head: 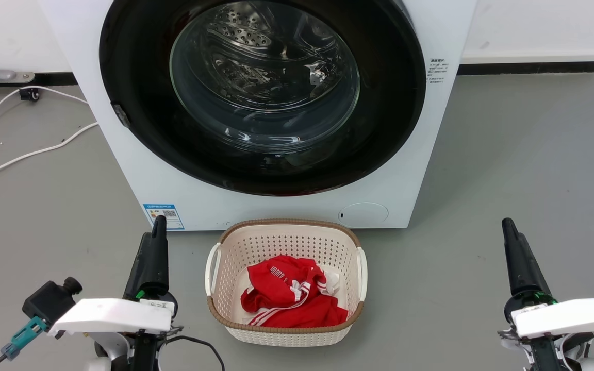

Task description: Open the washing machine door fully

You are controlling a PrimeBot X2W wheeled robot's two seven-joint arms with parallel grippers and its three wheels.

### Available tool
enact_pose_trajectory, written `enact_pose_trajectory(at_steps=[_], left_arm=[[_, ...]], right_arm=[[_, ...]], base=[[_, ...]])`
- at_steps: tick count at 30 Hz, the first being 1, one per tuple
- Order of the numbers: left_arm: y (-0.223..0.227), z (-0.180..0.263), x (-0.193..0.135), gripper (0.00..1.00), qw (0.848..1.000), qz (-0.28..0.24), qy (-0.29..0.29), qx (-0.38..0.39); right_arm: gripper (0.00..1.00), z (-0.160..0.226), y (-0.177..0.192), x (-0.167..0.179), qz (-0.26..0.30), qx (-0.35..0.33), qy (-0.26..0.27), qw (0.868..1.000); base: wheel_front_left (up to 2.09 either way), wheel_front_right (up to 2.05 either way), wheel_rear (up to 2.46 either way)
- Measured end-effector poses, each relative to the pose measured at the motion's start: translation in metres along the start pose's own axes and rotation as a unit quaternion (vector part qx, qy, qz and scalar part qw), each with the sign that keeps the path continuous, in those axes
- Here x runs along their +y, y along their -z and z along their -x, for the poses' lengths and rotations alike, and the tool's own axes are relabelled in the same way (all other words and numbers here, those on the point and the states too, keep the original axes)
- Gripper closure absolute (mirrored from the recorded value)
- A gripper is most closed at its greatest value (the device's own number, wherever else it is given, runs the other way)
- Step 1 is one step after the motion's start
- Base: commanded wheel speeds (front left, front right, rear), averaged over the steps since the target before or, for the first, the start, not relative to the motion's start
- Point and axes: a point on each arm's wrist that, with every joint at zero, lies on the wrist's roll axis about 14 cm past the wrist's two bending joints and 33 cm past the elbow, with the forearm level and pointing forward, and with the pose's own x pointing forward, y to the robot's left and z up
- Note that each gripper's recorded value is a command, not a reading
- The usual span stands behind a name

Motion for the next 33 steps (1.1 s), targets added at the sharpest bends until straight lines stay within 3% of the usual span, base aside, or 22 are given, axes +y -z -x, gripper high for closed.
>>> enact_pose_trajectory(at_steps=[9, 19, 33], left_arm=[[-0.001, 0.000, -0.007, 0.00, 0.996, -0.088, 0.015, -0.003], [-0.001, 0.002, -0.012, 0.00, 0.983, -0.181, 0.028, -0.008], [0.001, 0.003, -0.016, 0.00, 0.957, -0.286, 0.042, -0.010]], right_arm=[[0.00, 0.000, 0.002, 0.007, 0.104, 0.002, -0.015, 0.994], [0.00, 0.002, 0.007, 0.013, 0.216, 0.009, -0.032, 0.976], [0.00, 0.003, 0.013, 0.016, 0.303, 0.020, -0.044, 0.952]], base=[[0.00, 0.00, 0.00], [0.00, 0.00, 0.00], [0.00, 0.00, 0.00]])
